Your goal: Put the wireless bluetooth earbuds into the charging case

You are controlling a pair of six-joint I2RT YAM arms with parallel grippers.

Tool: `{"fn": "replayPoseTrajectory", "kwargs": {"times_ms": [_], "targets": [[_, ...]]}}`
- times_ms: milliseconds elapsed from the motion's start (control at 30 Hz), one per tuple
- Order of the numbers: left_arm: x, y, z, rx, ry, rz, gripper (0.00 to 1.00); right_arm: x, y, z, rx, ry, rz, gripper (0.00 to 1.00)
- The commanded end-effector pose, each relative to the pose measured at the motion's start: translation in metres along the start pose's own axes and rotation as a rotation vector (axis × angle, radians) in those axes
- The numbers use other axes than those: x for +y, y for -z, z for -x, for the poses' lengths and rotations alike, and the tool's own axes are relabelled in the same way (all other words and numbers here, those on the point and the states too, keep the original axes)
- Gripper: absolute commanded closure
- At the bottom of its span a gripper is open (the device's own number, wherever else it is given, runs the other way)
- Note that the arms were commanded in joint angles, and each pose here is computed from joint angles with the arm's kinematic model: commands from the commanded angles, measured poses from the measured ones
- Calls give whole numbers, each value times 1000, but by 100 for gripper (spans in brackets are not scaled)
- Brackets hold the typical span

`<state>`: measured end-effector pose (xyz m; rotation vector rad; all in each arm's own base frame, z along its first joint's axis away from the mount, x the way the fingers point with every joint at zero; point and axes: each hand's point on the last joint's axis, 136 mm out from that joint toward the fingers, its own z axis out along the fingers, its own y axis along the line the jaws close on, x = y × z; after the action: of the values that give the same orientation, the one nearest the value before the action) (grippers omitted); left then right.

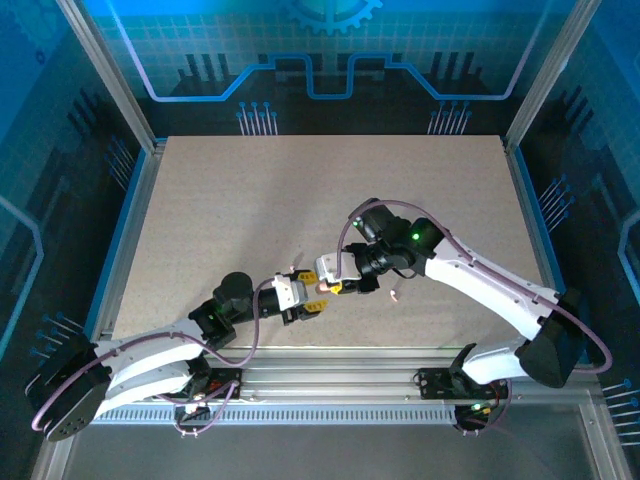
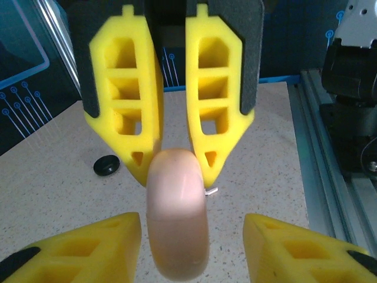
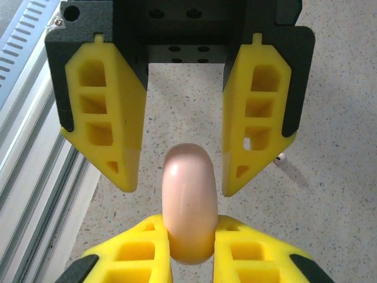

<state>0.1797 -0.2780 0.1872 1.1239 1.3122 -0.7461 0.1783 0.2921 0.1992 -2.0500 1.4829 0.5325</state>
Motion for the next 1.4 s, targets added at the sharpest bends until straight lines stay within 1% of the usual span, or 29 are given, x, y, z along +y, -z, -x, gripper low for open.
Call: {"fn": "replayPoseTrajectory", "kwargs": {"times_ms": [0, 167, 300, 367, 433, 600, 800, 867, 967, 1033, 1200, 1300, 1367], "targets": [[3, -2, 24, -74, -18, -10, 55, 4, 2, 14, -45, 6, 32, 83], [3, -3, 21, -62, -12, -12, 59, 4, 2, 15, -54, 4, 36, 83], [3, -2, 19, -57, -8, -8, 65, 4, 2, 16, -56, 7, 36, 83], [3, -2, 18, -57, -6, -6, 65, 4, 2, 16, -57, 9, 36, 83], [4, -2, 18, -55, -4, -3, 62, 3, 3, 17, -59, 8, 35, 83], [3, -3, 17, -51, 0, -8, 61, 3, 3, 17, -60, 7, 37, 84], [2, -3, 15, -46, 8, -12, 66, 3, 3, 18, -61, 5, 35, 84], [2, -3, 15, -44, 9, -16, 66, 3, 4, 17, -59, 4, 34, 84], [1, -4, 13, -38, 11, -15, 62, 4, 5, 18, -62, 6, 33, 84], [2, -3, 13, -38, 13, -15, 62, 4, 5, 18, -62, 7, 32, 84], [1, -4, 13, -36, 12, -23, 70, 4, 5, 18, -61, 6, 32, 84], [1, -4, 13, -35, 14, -25, 70, 4, 6, 18, -61, 7, 30, 84], [0, -5, 13, -33, 15, -27, 73, 3, 6, 18, -59, 6, 29, 84]]}}
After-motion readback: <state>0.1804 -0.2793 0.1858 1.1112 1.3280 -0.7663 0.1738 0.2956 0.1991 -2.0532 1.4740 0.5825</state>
